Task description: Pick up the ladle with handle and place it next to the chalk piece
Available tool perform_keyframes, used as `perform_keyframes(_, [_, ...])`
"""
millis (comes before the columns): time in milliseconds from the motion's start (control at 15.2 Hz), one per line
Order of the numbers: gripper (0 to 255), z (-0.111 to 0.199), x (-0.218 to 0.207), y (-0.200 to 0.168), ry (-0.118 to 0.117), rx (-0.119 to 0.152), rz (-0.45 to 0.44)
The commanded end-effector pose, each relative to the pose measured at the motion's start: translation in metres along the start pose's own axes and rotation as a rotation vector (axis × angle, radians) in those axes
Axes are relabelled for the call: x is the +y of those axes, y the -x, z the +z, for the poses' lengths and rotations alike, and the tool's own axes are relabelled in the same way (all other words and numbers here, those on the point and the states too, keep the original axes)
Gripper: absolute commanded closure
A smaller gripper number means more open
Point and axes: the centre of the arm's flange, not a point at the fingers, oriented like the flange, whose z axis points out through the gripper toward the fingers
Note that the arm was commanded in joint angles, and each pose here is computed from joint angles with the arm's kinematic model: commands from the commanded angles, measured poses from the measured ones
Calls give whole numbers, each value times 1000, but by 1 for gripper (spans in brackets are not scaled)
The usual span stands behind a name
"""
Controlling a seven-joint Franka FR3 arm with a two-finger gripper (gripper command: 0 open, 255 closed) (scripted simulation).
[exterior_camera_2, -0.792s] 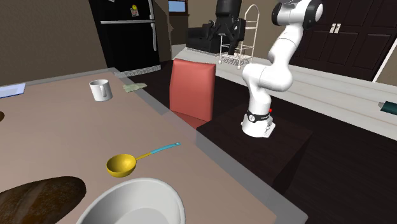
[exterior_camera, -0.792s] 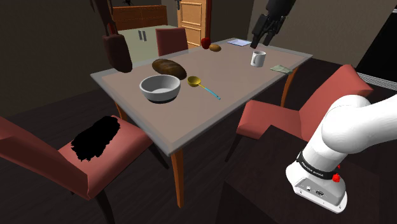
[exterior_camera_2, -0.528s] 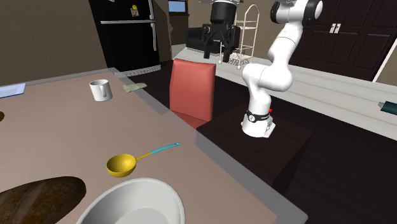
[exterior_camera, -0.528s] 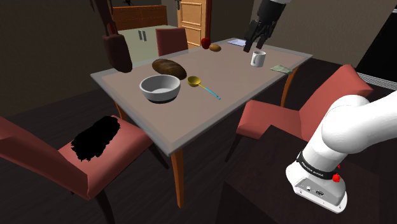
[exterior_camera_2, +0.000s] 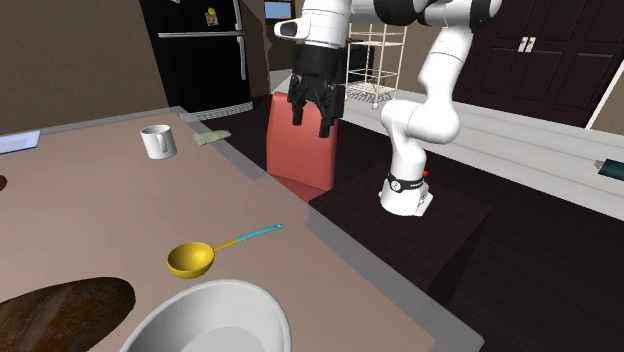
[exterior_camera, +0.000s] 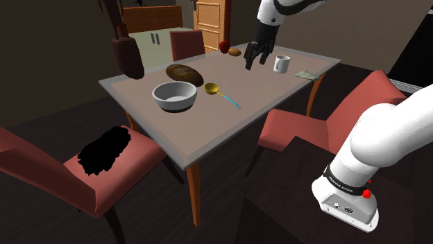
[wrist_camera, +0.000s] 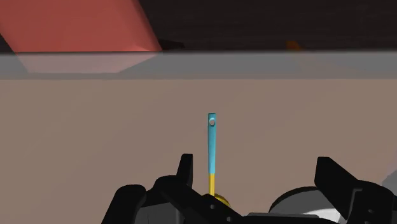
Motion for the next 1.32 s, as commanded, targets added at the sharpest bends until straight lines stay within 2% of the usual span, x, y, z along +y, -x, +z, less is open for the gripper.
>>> perform_keyframes(0, [0, 18, -4, -21, 14, -9, -2])
perform_keyframes(1254, [0, 219, -8, -187, 150, -99, -15])
